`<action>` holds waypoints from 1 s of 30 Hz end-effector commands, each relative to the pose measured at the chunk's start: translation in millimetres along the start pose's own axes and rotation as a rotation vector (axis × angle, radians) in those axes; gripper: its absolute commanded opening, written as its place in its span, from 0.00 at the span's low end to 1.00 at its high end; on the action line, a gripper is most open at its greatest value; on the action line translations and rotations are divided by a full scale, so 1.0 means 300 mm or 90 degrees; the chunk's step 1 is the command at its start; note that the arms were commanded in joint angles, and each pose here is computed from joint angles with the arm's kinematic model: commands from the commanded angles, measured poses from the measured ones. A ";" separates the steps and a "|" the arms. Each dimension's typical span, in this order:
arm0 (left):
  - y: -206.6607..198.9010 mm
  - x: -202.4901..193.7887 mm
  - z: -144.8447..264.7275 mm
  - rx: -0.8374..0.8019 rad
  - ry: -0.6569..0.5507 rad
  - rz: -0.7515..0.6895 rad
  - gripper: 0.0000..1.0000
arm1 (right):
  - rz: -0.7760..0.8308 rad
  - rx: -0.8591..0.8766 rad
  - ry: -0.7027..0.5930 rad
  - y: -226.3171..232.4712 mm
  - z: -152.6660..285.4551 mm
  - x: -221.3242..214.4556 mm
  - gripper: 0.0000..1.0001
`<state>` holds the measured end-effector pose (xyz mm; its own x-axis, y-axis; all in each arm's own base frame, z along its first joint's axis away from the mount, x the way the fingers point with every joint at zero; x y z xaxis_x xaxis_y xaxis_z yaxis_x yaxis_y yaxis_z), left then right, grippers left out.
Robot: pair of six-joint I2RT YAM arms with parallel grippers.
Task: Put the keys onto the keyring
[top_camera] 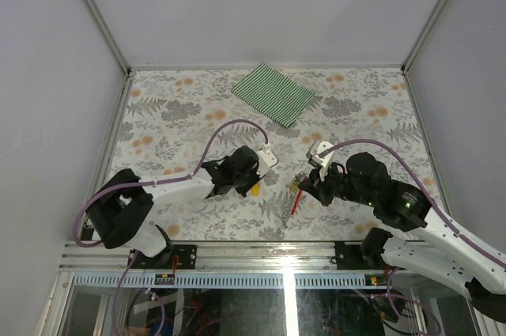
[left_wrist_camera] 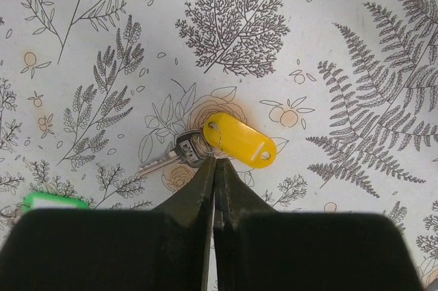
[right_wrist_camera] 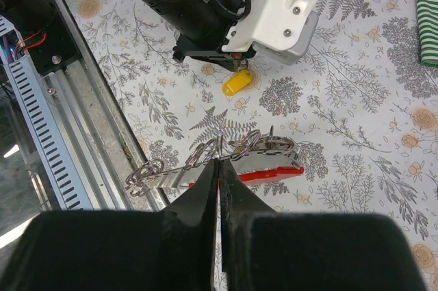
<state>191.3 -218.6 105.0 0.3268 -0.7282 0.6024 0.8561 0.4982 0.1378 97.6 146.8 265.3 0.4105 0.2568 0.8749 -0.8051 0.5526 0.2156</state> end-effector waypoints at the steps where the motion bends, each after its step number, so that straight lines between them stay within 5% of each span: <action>1: 0.016 0.038 0.017 0.019 -0.047 0.018 0.04 | 0.004 0.018 -0.064 0.023 0.034 0.073 0.01; 11: 0.027 0.024 -0.018 0.020 0.016 -0.014 0.32 | 0.003 0.019 -0.061 0.024 0.039 0.071 0.01; 30: 0.020 -0.005 -0.016 0.047 0.064 -0.038 0.44 | 0.004 0.024 -0.056 0.024 0.027 0.069 0.02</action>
<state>196.9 -217.8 94.0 0.3325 -0.7978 0.5030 0.8633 0.4722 0.1782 96.2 145.2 266.0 0.4114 0.2530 0.8756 -0.8044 0.5526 0.2182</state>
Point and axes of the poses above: each gripper's point midway between its finger pads, its own z axis back along the fingers, its own y axis along the line the jaws close on, x = y × z, the point moved 9 cm from there along z, back along the fingers, and after that the axes turned 9 degrees about -z, right-handed, at the moved point
